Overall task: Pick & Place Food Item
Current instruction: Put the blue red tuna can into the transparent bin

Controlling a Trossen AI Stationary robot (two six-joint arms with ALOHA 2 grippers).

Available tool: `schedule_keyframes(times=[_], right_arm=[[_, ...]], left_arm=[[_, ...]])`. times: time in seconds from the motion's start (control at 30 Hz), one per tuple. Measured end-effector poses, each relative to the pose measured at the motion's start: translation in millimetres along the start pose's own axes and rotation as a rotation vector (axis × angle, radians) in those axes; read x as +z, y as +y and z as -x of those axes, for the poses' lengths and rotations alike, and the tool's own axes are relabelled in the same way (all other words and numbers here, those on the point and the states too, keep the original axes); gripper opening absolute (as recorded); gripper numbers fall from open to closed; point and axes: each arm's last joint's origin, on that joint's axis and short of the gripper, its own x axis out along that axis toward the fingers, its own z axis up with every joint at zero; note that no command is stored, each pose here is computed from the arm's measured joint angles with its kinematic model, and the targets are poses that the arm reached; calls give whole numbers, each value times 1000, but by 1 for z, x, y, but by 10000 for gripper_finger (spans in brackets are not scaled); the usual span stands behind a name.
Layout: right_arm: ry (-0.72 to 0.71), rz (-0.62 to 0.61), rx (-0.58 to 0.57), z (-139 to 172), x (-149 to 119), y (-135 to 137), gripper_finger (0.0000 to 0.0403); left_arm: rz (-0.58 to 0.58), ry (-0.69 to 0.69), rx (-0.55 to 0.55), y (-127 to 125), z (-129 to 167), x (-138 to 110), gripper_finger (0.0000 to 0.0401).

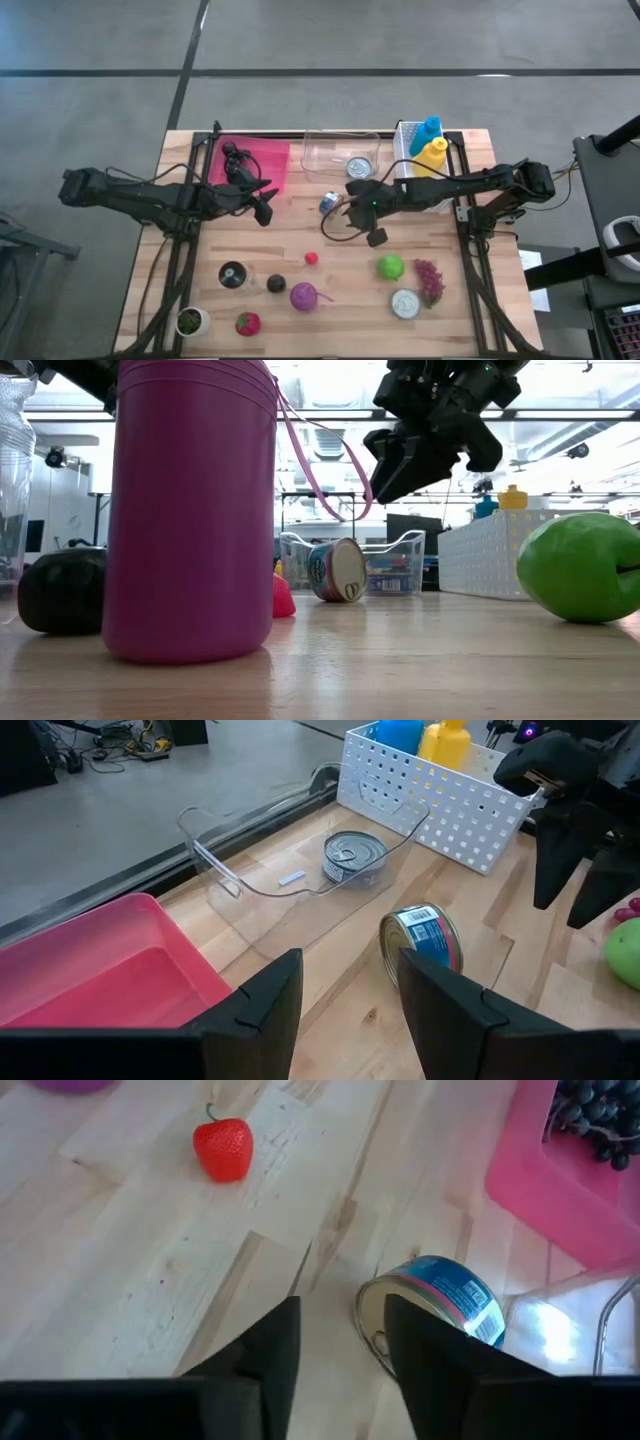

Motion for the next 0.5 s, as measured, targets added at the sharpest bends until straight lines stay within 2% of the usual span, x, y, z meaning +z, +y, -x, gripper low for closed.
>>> schedule_keyframes(times=[0.23,0.5], right_arm=[[-10,3,-5,1,2,-1,183],[-14,2,-7,1,2,-1,179]], left_arm=[[0,1,0,0,0,0,168],[-3,3,2,0,0,0,168]])
